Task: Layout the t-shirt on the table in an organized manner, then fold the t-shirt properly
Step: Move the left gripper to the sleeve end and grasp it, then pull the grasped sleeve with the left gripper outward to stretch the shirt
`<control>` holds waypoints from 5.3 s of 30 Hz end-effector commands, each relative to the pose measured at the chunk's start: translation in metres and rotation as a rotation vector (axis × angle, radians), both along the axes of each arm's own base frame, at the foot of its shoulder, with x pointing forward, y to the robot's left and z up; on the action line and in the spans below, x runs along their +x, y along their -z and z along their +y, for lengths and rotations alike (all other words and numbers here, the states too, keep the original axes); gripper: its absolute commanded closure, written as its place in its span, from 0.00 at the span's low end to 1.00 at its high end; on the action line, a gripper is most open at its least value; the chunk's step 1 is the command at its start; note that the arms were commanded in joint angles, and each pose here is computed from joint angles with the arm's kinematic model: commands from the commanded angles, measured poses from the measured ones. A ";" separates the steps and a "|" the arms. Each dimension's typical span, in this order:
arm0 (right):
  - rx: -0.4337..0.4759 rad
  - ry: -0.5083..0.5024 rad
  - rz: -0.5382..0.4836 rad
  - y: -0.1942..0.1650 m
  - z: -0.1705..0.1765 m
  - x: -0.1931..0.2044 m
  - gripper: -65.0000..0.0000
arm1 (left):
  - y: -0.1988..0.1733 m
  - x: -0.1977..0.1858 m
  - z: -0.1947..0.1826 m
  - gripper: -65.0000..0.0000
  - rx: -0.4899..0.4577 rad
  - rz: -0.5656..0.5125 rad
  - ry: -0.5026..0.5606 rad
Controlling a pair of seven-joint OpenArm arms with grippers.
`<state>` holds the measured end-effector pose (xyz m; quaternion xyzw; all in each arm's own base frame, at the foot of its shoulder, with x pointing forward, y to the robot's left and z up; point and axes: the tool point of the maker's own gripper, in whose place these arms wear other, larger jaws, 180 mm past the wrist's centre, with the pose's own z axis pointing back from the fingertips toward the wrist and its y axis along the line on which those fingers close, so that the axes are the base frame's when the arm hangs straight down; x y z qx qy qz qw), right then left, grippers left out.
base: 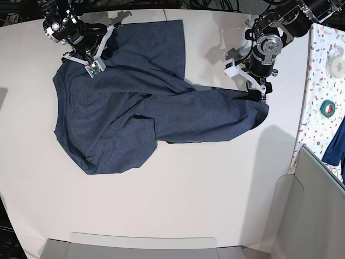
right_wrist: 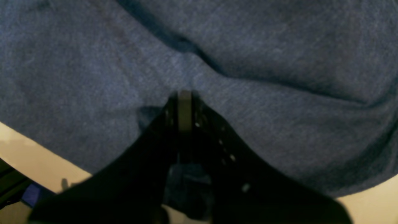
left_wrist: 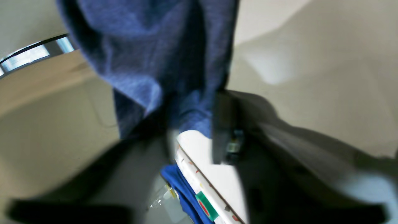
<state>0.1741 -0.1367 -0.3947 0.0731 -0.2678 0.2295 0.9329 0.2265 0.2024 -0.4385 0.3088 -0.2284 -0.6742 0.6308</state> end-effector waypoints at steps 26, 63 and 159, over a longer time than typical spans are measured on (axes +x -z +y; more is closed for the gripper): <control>-0.050 -0.008 0.012 0.001 -0.011 -0.002 1.00 | -0.084 0.062 0.001 1.00 -0.148 -0.222 -0.103; -0.132 -0.019 -0.015 0.004 -0.018 0.000 1.00 | -0.093 0.015 0.056 0.67 -1.175 0.181 -1.170; -0.186 -0.033 0.045 0.009 -0.031 -0.011 1.00 | -0.262 0.262 -0.014 1.00 -2.191 0.124 -0.922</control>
